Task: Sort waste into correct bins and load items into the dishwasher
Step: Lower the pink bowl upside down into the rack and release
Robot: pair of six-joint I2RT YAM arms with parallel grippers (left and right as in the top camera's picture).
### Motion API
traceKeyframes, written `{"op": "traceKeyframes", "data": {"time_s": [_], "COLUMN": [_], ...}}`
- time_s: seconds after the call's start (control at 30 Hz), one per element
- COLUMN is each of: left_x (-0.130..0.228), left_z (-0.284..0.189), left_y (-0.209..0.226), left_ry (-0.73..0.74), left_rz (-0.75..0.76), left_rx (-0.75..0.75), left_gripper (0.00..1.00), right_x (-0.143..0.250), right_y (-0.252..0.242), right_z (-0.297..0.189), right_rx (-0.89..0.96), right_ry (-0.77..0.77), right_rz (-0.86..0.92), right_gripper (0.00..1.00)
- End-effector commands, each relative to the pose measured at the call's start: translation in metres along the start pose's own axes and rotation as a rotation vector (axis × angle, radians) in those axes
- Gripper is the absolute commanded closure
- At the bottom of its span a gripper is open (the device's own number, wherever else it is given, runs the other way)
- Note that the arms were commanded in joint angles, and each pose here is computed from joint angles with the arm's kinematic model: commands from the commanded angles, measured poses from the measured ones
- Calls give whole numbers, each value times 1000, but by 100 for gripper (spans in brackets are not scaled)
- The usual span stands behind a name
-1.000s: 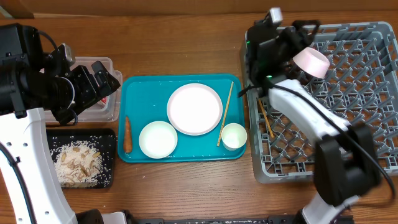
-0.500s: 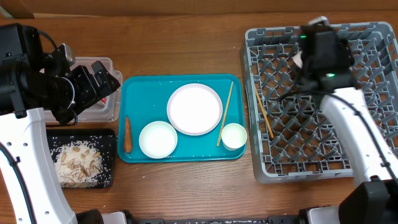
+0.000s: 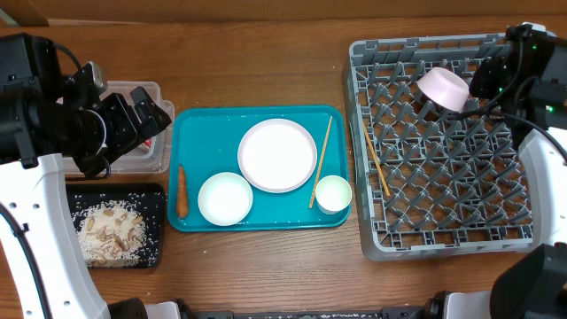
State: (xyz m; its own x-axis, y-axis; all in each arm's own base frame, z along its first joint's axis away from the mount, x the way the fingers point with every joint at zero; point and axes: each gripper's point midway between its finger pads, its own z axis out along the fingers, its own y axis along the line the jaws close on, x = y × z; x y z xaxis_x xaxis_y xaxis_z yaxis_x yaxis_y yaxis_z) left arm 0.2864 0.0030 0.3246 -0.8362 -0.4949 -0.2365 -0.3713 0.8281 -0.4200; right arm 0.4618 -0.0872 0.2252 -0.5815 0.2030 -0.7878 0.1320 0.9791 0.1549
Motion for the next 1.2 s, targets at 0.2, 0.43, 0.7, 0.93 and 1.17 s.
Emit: {"op": "traceKeyframes", "data": {"time_s": [0.2, 0.43, 0.7, 0.93, 1.17], "left_x": [-1, -1, -1, -1, -1], "left_z": [-2, -2, -2, -2, -2], "left_y": [0, 0, 0, 0, 0], "left_ry": [-5, -5, -5, -5, -5], "left_rz": [-4, -4, -4, -4, -4], "left_rx": [4, 4, 4, 4, 4], "left_gripper": [0, 0, 0, 0, 0], "right_x": [41, 53, 61, 41, 57], "right_y": [10, 11, 11, -4, -13], "right_z": [46, 45, 44, 49, 72], "right_rx": [-112, -99, -94, -23, 4], "right_ry": [133, 191, 223, 132, 163], "right_rz": [75, 225, 230, 176, 182], "right_gripper": [96, 89, 89, 92, 91]}}
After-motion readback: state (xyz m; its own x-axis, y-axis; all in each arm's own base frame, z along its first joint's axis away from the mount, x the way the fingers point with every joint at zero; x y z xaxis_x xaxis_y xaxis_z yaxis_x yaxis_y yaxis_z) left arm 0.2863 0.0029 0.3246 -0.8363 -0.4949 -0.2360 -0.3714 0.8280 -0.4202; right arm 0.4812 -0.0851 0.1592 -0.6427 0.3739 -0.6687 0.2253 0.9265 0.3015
